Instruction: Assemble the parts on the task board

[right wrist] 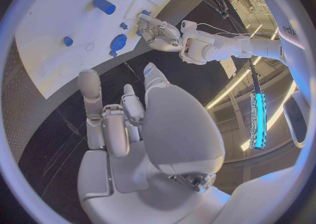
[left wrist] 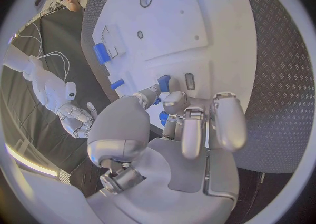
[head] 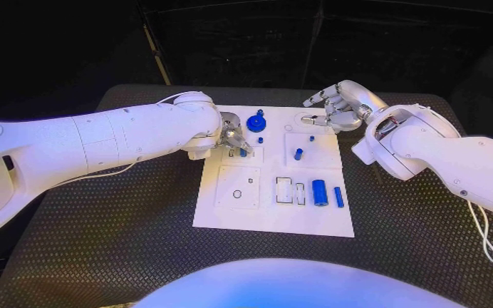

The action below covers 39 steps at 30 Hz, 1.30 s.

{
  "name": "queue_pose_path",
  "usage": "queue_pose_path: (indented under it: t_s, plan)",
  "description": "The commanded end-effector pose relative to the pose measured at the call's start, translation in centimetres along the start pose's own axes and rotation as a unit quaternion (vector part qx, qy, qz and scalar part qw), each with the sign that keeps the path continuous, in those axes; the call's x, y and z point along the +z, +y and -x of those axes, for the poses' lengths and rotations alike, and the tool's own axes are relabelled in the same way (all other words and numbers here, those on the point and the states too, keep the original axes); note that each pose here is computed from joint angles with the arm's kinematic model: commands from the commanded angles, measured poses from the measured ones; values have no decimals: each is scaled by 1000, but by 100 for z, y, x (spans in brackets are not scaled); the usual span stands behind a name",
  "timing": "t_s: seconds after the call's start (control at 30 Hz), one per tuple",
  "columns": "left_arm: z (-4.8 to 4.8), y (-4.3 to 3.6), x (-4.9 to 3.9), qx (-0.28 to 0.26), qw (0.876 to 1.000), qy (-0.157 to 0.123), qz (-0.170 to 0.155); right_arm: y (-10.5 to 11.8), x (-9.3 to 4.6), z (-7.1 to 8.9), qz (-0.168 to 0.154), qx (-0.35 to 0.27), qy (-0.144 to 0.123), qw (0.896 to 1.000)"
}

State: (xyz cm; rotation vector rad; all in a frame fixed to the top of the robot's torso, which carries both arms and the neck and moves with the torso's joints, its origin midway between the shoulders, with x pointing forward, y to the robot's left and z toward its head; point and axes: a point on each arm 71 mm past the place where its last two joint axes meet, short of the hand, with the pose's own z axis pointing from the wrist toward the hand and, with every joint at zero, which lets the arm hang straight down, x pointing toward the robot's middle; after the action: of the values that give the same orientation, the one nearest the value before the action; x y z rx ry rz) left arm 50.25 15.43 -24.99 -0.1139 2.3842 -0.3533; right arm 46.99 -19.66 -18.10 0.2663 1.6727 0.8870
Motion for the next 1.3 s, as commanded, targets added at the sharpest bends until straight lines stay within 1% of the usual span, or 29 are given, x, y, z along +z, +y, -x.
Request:
queue_pose_path:
  t_s: [0.03, 0.57, 0.77, 0.87, 1.07, 1.3]
  plan:
    - [-21, 10, 8, 7, 1000, 11, 4, 19, 4, 1, 6, 2, 3, 1000]
    - [-5, 29, 16, 5, 1000, 8, 7, 13, 6, 4, 6, 3, 2, 1000]
    - [-12, 46, -9, -2, 1000, 7, 5, 7, 6, 7, 5, 4, 1, 1000]
    - [4, 64, -37, -5, 1000, 3, 4, 2, 10, 7, 5, 5, 1, 1000]
    - [132, 68, -131, -8, 1000, -8, -1, -13, 18, 10, 3, 6, 1, 1000]
    - [371, 28, -275, -12, 1000, -26, -12, -30, 23, 17, 1, 6, -1, 1000]
